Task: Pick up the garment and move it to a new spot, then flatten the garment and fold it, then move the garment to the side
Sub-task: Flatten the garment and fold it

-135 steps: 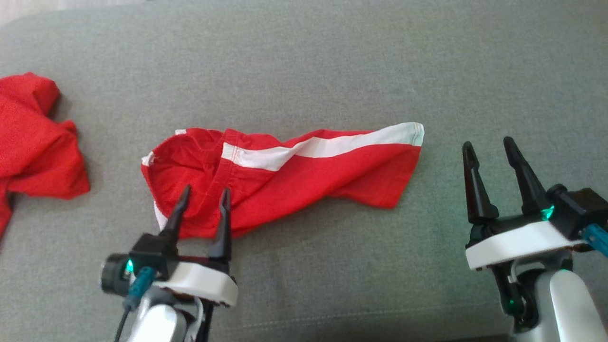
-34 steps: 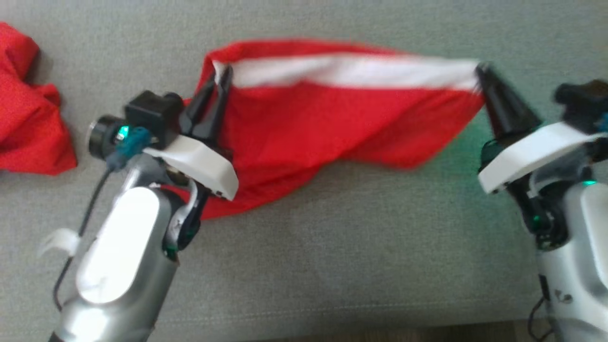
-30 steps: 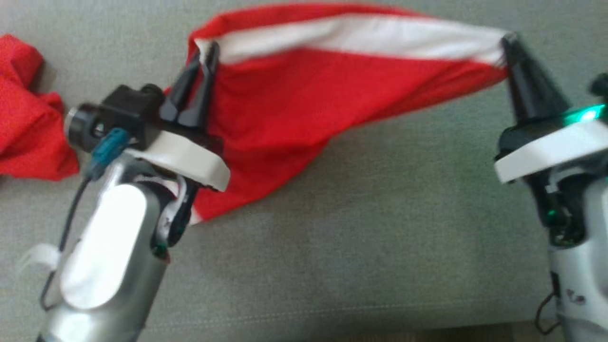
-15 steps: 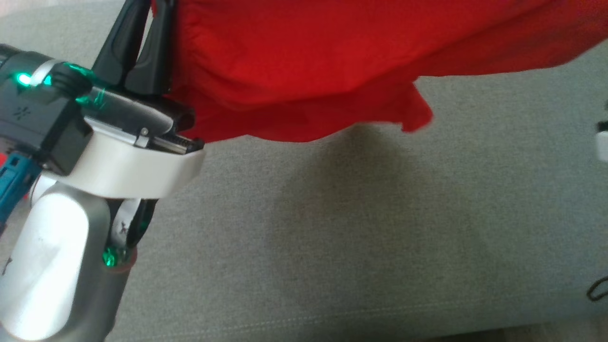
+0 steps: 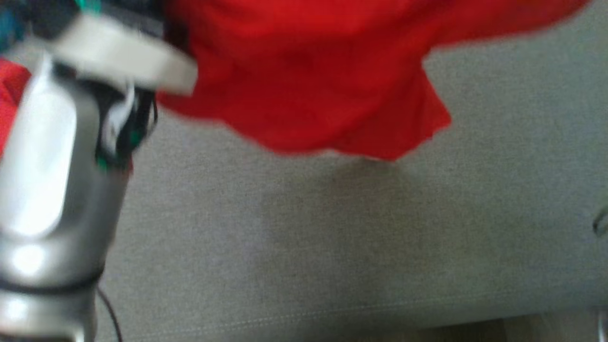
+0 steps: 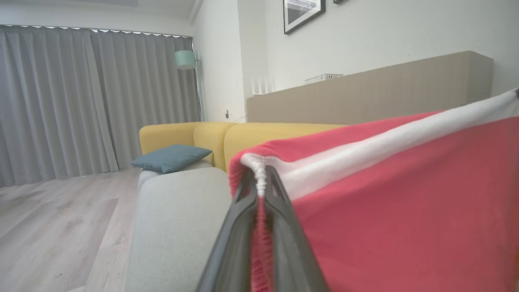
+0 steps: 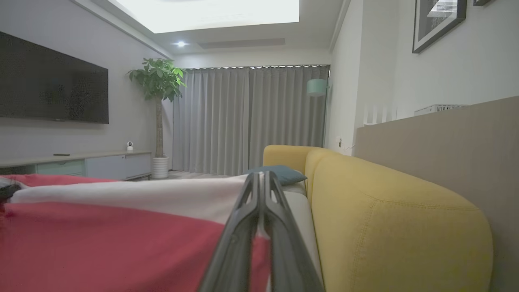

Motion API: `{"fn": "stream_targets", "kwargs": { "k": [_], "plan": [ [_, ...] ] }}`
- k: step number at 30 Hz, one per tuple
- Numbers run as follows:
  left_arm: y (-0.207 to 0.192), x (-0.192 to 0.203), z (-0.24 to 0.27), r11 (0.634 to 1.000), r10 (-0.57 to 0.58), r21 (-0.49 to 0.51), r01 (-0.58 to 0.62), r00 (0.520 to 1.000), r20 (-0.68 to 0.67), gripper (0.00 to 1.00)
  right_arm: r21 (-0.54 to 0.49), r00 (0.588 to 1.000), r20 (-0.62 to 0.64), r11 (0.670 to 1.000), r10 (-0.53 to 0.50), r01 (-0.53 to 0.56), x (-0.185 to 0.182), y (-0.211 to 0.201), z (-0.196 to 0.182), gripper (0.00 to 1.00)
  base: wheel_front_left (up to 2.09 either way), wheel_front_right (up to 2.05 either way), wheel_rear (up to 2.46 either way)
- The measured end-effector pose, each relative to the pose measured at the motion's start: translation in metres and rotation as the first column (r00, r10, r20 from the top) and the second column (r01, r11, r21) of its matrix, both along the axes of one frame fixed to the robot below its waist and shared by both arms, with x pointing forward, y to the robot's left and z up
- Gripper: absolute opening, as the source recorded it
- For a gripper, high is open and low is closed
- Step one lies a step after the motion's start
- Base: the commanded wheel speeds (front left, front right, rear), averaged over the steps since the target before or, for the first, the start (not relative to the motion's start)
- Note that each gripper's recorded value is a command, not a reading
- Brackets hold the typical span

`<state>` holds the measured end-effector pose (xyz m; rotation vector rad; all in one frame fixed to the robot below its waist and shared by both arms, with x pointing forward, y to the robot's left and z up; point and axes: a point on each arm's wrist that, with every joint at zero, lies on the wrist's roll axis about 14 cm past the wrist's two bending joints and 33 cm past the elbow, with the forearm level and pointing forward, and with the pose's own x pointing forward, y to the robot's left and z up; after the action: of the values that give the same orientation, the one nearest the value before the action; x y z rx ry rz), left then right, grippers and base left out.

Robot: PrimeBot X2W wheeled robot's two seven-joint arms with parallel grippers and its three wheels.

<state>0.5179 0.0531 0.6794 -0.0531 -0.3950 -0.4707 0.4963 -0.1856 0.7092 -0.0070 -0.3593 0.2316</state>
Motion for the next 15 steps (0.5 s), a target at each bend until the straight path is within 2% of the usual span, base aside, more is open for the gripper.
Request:
{"fn": "stream_targets", "kwargs": {
  "k": [6,10,13,15],
  "plan": [
    [0.001,0.065,0.011,0.998,0.041,-0.057,-0.038,0.998,0.043,0.00,0.015,0.998,0.036,0.998,0.052,-0.053,0.060,0.017,0.020,0.00,0.00,0.00,0.00],
    [-0.001,0.097,0.011,0.995,0.057,-0.090,-0.054,0.998,0.037,0.00,0.050,0.995,0.058,0.995,0.078,-0.081,0.086,0.029,0.030,0.00,0.00,0.00,0.00],
    [-0.009,0.114,0.001,0.995,0.051,-0.084,-0.051,0.999,0.003,0.00,0.064,0.994,0.072,0.994,0.086,-0.090,0.100,0.038,0.028,0.00,0.00,0.00,0.00],
    [-0.012,0.124,-0.014,0.996,0.052,-0.070,-0.055,0.998,-0.042,0.00,0.068,0.995,0.033,0.993,0.094,-0.096,0.111,0.046,0.013,0.00,0.00,0.00,0.00]
  ]
}}
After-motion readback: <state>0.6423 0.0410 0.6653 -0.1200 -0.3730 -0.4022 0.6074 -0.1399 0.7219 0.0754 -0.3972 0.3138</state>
